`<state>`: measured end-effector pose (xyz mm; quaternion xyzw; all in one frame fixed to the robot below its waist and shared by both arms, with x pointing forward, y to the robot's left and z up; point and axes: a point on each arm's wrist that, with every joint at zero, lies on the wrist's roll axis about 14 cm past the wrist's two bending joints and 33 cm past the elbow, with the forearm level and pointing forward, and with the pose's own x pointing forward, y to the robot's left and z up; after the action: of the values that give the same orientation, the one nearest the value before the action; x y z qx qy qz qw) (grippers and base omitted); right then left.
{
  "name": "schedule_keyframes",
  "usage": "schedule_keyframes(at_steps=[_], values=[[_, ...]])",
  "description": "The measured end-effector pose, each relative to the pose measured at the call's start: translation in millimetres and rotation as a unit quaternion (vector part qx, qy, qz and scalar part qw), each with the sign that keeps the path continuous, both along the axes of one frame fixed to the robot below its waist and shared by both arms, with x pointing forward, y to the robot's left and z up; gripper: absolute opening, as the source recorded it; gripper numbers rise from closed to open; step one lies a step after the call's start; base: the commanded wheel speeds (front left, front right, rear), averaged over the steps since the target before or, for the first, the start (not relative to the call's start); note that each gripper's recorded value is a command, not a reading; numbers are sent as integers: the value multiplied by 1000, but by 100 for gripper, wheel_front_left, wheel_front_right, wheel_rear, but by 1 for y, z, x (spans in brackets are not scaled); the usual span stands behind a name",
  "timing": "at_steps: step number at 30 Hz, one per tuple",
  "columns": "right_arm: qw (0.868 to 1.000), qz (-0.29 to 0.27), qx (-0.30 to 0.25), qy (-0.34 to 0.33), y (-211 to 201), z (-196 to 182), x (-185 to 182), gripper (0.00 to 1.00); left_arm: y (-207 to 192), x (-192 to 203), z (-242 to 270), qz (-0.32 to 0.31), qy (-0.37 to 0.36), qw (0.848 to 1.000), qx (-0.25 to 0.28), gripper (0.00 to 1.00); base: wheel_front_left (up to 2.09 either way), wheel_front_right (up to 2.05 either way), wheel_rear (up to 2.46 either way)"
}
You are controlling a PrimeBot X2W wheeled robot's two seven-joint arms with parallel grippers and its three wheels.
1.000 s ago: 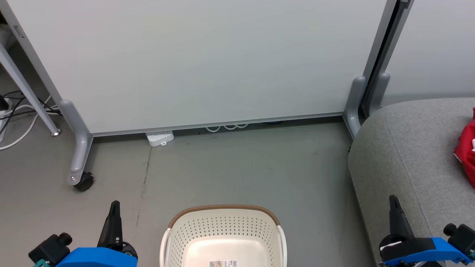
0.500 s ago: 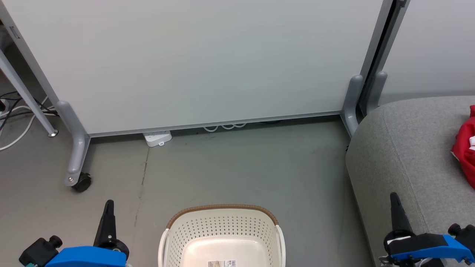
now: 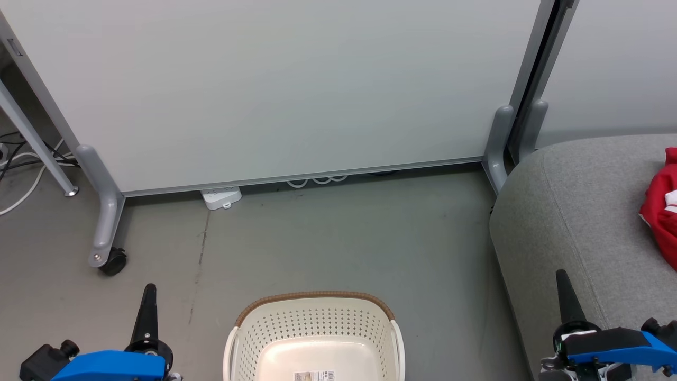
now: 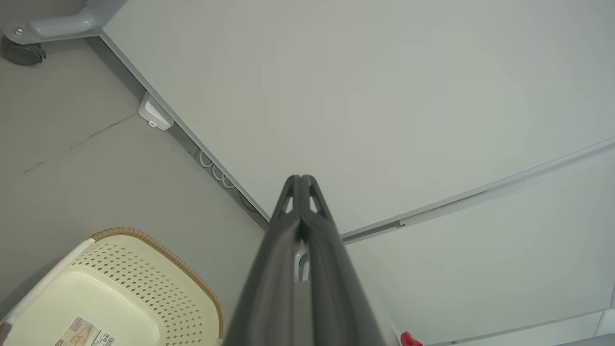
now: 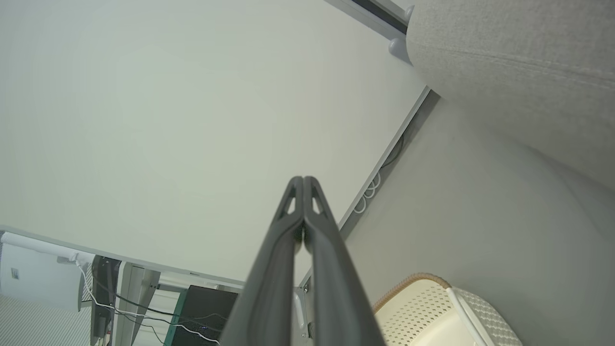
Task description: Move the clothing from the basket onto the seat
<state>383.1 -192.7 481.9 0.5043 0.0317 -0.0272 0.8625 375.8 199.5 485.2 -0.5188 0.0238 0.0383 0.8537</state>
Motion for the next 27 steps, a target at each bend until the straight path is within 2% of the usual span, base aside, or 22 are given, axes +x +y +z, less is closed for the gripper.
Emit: schedule_keyframes(at_steps=[27], values=[[991, -5, 130, -11, -3, 8, 2, 0, 0, 5, 8, -1, -16, 992, -123, 0, 0, 0, 0]])
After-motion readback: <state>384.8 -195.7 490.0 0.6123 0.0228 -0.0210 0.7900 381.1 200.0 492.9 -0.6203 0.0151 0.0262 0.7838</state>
